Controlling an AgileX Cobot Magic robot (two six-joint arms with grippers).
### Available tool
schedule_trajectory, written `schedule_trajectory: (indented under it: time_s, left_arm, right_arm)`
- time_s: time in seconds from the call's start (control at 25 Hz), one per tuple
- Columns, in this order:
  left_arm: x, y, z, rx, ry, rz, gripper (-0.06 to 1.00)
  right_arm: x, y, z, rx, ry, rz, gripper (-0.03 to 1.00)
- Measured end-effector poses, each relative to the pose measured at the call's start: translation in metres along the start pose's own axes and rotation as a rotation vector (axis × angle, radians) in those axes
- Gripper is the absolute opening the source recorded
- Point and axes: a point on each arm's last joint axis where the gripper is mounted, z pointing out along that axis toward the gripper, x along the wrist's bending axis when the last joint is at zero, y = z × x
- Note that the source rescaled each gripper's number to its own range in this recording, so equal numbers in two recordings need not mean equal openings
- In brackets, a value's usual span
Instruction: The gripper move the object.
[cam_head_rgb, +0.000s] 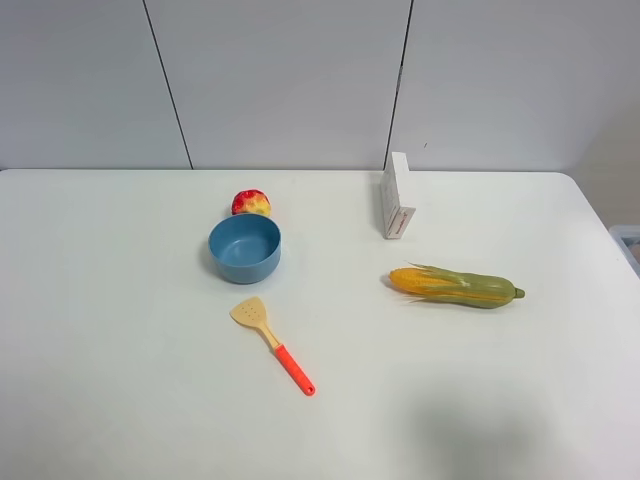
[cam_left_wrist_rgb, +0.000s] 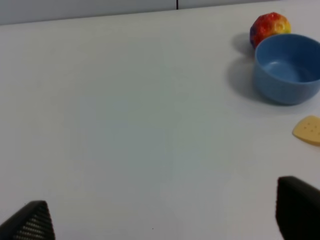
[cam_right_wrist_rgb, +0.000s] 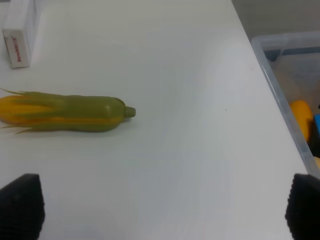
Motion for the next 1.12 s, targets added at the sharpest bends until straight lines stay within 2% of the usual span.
schedule_trajectory:
  time_s: [1.12]
  left_arm:
    - [0.0000, 0.0000, 0.0000, 0.000, 0.000, 0.000, 1.00]
  right_arm:
    - [0.0000, 0.0000, 0.0000, 0.000, 0.000, 0.000, 0.98]
